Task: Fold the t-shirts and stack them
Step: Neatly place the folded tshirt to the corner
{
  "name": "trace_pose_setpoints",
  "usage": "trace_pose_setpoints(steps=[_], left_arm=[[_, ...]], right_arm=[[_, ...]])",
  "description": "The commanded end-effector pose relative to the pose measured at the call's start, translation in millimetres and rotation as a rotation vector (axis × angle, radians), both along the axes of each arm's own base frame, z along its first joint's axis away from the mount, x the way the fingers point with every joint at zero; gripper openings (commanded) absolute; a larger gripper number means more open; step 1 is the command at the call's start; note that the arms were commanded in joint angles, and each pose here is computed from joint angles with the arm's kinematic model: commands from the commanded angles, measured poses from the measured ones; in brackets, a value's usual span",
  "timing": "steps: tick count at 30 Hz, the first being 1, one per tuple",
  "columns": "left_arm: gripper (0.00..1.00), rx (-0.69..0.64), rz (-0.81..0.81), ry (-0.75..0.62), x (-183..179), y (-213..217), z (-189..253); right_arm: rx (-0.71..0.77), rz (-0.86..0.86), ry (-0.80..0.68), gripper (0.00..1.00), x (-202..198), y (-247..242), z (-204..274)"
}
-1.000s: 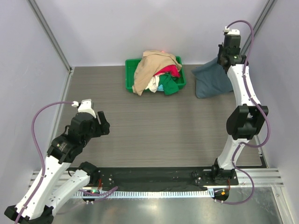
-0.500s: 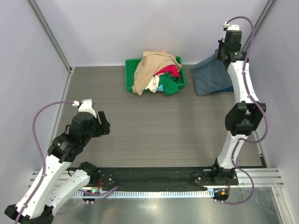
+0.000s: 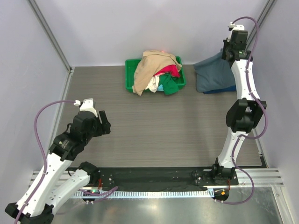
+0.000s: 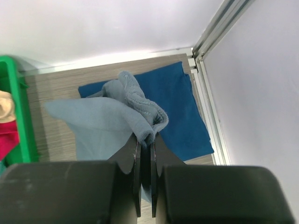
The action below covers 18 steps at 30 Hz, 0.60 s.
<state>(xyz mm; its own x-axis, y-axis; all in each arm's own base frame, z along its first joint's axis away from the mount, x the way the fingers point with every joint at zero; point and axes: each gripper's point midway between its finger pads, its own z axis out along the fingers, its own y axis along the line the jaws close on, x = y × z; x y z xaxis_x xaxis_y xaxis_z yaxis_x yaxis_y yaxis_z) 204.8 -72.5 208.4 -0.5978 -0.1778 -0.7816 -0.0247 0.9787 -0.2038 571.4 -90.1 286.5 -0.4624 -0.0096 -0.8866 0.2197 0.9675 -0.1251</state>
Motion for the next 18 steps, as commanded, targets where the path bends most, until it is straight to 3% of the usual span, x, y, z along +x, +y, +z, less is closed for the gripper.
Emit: trace_pose_setpoints(steps=[1, 8, 14, 16, 17, 18], left_arm=[[0.69, -0.008, -0.005, -0.024, 6.5, -3.2, 3.9], [0.68, -0.001, 0.002, -0.013, 8.0, -2.9, 1.3], [0.69, 0.009, 0.015, -0.005, 8.8, -0.6, -0.8], [0.68, 0.011, 0.012, 0.001, 8.7, -1.3, -2.0], [0.68, 0.011, 0.012, 0.001, 9.1, -1.5, -2.1], [0.68, 0.012, 0.011, 0.004, 9.1, -1.8, -2.4]], right_arm=[[-0.013, 0.019, -0.087, 0.01, 12.7, -10.8, 25.1], [0.019, 0.02, -0.065, 0.01, 45.1, -39.2, -14.8], [-0.035, -0.015, -0.006, 0.04, 82.7, -67.8, -94.6], [-0.037, -0.07, 0.001, 0.18, 91.2, -82.8, -123.2], [-0.037, -0.104, -0.02, 0.32, 94.4, -89.6, -119.8], [-0.028, -0.127, -0.022, 0.63, 96.3, -95.6, -126.0]])
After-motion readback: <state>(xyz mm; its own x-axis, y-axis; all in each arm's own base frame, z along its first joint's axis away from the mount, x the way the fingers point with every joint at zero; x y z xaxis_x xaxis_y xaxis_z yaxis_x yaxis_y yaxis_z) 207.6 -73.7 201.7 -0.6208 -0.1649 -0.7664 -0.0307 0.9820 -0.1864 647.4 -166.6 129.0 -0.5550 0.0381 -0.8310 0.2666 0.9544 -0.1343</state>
